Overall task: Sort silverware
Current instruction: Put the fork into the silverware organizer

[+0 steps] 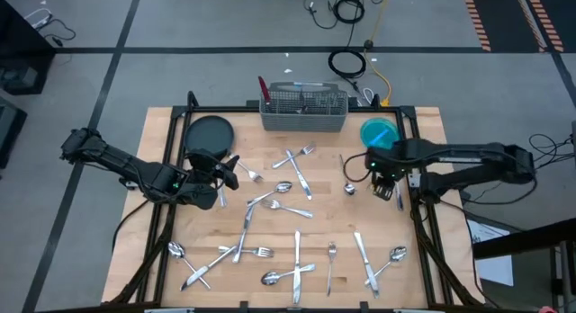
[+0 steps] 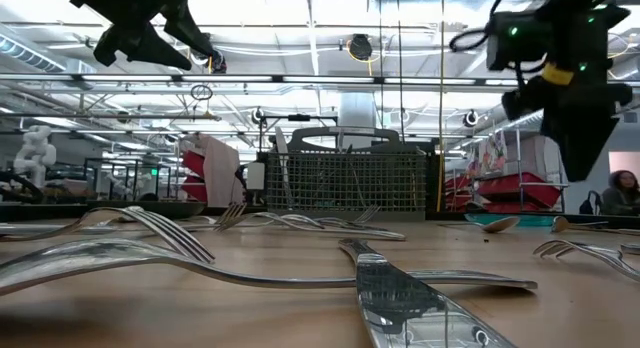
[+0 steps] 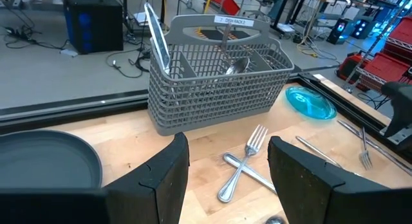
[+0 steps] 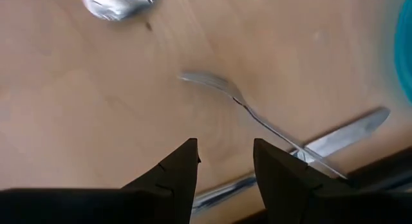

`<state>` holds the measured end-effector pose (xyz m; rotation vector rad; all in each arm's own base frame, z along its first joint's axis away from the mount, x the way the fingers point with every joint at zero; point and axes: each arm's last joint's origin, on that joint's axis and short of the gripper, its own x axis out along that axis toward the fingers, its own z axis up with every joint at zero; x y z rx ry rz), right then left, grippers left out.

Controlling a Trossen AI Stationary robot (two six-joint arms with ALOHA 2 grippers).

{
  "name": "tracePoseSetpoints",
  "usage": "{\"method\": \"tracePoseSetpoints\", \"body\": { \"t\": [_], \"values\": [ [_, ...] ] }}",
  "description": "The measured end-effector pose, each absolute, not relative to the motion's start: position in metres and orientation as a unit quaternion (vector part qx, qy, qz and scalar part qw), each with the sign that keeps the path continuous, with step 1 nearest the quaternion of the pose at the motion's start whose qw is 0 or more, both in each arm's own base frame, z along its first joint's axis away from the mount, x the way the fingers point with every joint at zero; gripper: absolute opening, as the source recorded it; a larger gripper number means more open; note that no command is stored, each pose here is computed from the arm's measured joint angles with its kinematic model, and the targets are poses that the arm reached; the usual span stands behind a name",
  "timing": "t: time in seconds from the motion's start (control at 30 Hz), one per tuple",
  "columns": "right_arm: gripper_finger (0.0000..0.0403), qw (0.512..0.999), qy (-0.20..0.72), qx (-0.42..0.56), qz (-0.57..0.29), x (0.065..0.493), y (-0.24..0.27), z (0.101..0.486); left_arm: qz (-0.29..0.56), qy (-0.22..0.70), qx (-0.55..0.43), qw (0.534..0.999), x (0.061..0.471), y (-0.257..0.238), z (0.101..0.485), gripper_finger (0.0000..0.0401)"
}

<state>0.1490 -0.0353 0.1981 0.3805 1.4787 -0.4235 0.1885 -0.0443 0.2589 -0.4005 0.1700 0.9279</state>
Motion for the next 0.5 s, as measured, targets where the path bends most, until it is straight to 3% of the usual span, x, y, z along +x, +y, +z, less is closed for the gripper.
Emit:
{"method": "tracePoseSetpoints", "body": {
  "t": [0.27, 0.5],
  "values": [
    [0.0142, 0.648, 0.713, 0.168, -0.208, 0.163, -0.039, 0.178, 0.447, 0.091, -0.181, 0.871, 0.187, -0.044, 0.257, 0.0212],
    [0.0142, 0.707, 0.658, 0.139, -0.220, 0.186, -0.046, 0.182, 0.447, 0.092, -0.180, 0.871, 0.187, -0.044, 0.257, 0.0212]
  ]
}}
